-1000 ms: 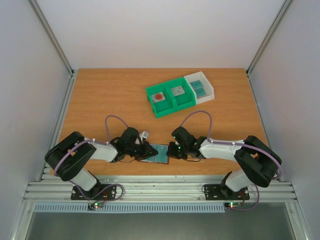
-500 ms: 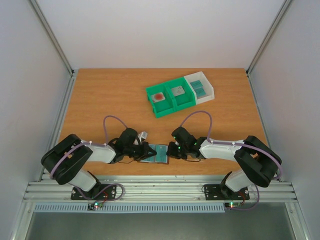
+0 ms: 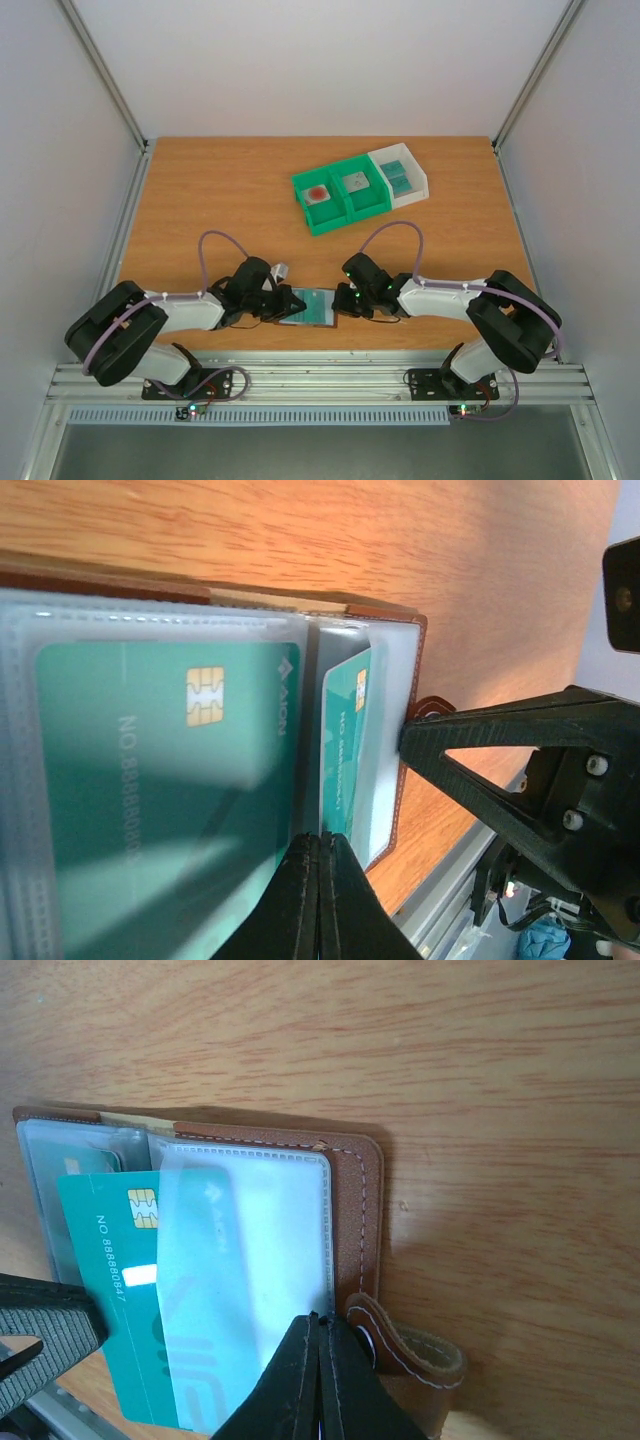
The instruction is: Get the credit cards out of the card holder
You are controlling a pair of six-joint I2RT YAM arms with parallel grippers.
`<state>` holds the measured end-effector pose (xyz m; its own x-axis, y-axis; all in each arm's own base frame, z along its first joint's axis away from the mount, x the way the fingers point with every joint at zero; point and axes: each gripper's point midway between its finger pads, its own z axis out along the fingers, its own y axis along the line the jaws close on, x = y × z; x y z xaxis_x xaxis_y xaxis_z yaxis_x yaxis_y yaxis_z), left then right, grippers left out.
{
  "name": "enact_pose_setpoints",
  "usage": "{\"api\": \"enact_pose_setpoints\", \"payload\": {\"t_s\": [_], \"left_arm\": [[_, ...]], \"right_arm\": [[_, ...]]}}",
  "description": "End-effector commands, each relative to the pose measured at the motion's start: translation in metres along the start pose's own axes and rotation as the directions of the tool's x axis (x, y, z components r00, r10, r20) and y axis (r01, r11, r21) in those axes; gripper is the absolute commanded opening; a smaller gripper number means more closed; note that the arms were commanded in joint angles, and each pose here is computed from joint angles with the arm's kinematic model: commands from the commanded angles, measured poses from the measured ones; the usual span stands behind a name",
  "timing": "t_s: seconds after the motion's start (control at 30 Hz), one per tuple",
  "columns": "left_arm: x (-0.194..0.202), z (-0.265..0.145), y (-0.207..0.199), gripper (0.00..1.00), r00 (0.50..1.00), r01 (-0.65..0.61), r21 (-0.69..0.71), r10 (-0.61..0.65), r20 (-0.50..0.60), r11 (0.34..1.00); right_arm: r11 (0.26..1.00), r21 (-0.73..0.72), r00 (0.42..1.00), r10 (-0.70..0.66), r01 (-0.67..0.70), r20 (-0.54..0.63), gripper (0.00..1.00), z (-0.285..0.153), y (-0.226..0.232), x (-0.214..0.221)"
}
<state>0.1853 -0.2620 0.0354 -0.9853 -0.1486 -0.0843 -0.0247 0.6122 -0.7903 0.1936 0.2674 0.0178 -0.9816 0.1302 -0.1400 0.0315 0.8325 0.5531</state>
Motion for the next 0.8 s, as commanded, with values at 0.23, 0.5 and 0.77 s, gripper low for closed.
{"api": "enact_pose_setpoints", "payload": {"t_s": [0.23,0.5,0.77], "left_arm": [[-0.007,-0.023,0.004,0.0,0.996,0.011,-0.024,-0.009,0.086,1.0],[-0.011,-0.044,-0.002,0.0,0.988,0.008,-0.027,-0.004,0.152,1.0],[-0.012,-0.06,-0.009,0.0,0.982,-0.013,-0.032,0.019,0.188,0.999]], "right_arm": [[0.996,0.073,0.999,-0.04,0.041,-0.015,0.03,0.001,-0.016,0.006],[0.998,-0.007,0.998,-0.06,0.06,0.004,0.02,-0.009,0.002,0.003],[0.988,-0.116,0.993,-0.1,0.106,0.055,0.14,-0.037,0.033,-0.004]]}}
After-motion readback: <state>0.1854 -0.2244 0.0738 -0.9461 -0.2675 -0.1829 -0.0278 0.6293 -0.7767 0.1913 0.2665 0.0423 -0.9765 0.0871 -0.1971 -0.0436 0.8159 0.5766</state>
